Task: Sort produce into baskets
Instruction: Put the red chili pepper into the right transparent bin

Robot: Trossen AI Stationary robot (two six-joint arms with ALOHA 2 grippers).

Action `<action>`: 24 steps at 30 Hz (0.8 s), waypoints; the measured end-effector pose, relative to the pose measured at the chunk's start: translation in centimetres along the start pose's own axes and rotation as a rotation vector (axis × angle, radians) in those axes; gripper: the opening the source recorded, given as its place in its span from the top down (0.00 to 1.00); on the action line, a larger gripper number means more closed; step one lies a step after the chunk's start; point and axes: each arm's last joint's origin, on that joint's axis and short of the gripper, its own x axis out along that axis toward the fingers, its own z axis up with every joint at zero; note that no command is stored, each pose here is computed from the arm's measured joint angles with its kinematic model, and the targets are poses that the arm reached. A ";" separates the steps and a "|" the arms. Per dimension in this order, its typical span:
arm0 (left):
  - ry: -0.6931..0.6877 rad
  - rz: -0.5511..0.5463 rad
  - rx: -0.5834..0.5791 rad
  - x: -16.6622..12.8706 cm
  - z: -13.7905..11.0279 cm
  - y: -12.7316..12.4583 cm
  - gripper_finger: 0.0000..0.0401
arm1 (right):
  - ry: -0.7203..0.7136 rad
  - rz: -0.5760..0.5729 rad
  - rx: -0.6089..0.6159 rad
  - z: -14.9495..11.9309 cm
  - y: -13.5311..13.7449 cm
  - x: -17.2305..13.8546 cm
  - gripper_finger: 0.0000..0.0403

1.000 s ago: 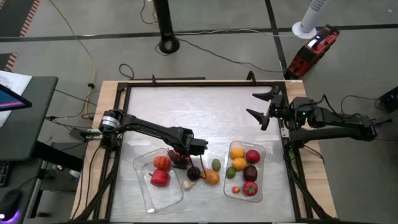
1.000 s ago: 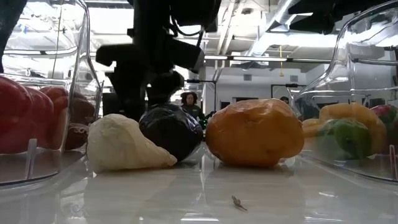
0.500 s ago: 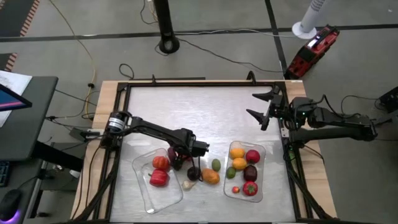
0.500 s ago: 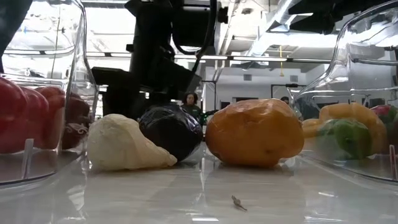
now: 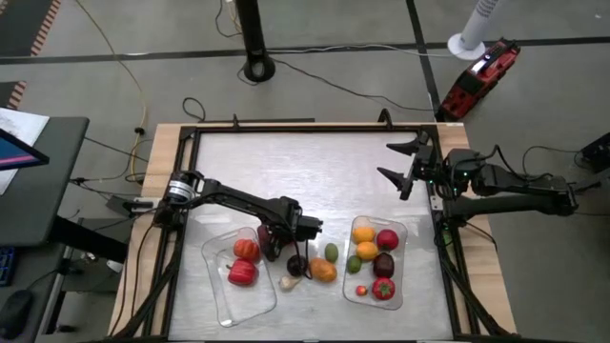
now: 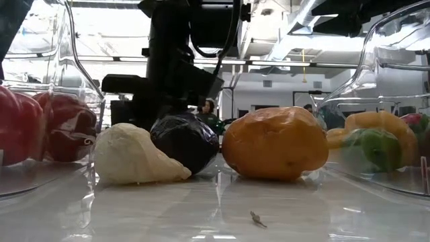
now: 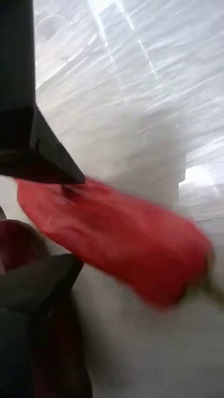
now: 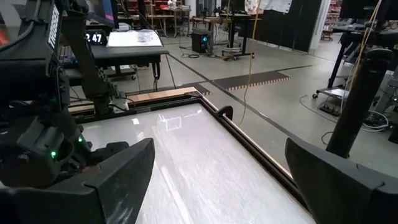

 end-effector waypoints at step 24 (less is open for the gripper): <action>-0.802 0.059 0.010 -10.0 7.2 3.3 0.78 | -0.019 -0.026 -0.001 0.1 -0.5 -1.2 0.04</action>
